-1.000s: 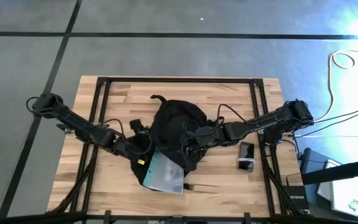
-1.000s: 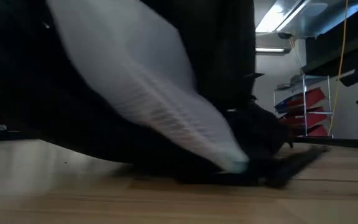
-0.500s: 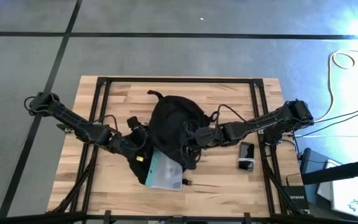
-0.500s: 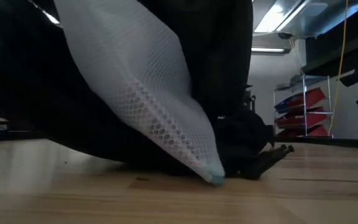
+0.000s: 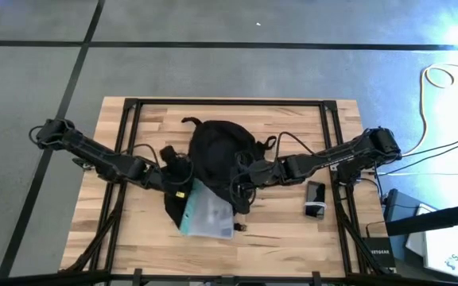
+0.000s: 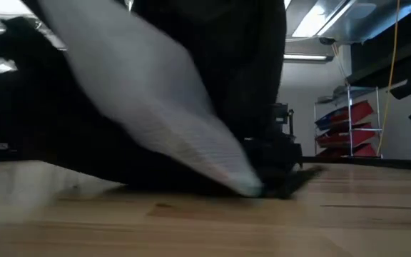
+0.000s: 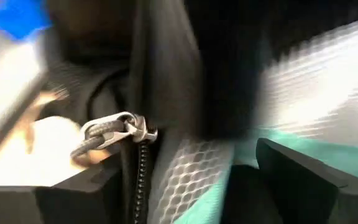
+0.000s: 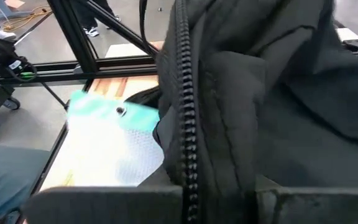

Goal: Unpack backpack
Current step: Put the transparent zipper bag into the black backpack

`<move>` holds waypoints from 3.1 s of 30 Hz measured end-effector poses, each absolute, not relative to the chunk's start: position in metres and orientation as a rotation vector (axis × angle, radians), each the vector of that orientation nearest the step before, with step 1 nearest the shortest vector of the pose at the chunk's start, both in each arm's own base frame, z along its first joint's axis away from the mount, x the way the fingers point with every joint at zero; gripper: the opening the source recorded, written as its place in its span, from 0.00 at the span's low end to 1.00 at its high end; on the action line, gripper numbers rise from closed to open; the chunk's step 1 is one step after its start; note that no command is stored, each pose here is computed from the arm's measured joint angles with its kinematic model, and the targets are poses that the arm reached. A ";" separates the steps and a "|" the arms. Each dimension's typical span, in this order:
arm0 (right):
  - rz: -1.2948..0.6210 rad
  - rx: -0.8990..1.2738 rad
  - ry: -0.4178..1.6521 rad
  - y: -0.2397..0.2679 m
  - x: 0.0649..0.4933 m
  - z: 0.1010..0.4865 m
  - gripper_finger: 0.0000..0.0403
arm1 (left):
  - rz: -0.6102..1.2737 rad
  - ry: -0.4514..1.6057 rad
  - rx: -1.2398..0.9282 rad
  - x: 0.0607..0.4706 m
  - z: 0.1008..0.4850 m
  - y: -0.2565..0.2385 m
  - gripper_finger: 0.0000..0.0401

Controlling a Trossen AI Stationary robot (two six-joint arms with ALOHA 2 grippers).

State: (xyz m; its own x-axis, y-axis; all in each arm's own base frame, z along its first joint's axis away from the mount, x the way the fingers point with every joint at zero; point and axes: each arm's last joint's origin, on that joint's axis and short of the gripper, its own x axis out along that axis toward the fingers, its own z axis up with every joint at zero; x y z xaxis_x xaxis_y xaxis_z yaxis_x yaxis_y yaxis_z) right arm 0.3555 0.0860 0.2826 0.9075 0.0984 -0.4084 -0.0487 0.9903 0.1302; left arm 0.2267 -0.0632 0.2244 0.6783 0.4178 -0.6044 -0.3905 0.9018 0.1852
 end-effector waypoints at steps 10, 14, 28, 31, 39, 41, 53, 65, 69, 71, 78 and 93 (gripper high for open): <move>0.097 0.126 0.433 0.087 0.355 0.282 0.01 | 0.292 0.666 0.008 0.234 0.230 -0.067 0.69; 0.080 0.122 0.437 0.086 0.355 0.282 0.01 | 0.560 0.689 0.099 0.224 0.224 -0.055 0.69; 0.075 0.120 0.436 0.086 0.355 0.282 0.01 | 0.034 0.638 0.302 0.224 0.233 -0.103 0.69; 0.075 0.120 0.436 0.086 0.355 0.282 0.01 | 0.272 0.561 0.356 0.221 0.237 -0.103 0.69; 0.062 0.116 0.441 0.086 0.355 0.281 0.01 | 0.127 0.490 0.254 0.218 0.239 -0.129 0.69; 0.062 0.116 0.441 0.086 0.355 0.281 0.01 | 0.018 0.484 0.228 0.221 0.236 -0.140 0.69; 0.055 0.115 0.440 0.086 0.355 0.281 0.01 | -0.139 0.345 0.486 0.235 0.218 -0.199 0.69; 0.055 0.114 0.440 0.086 0.355 0.281 0.01 | -0.204 0.500 0.761 0.243 0.207 -0.243 0.69; 0.055 0.114 0.443 0.086 0.355 0.281 0.01 | -0.087 0.568 0.847 0.245 0.196 -0.239 0.69; 0.055 0.114 0.443 0.086 0.355 0.281 0.01 | -0.031 0.592 0.893 0.247 0.192 -0.234 0.69; 0.118 0.124 0.457 0.087 0.354 0.280 0.00 | 0.215 0.542 0.903 0.260 0.195 -0.221 0.69; 0.160 0.133 0.454 0.089 0.355 0.281 0.00 | 0.115 0.562 0.749 0.288 0.197 -0.199 0.53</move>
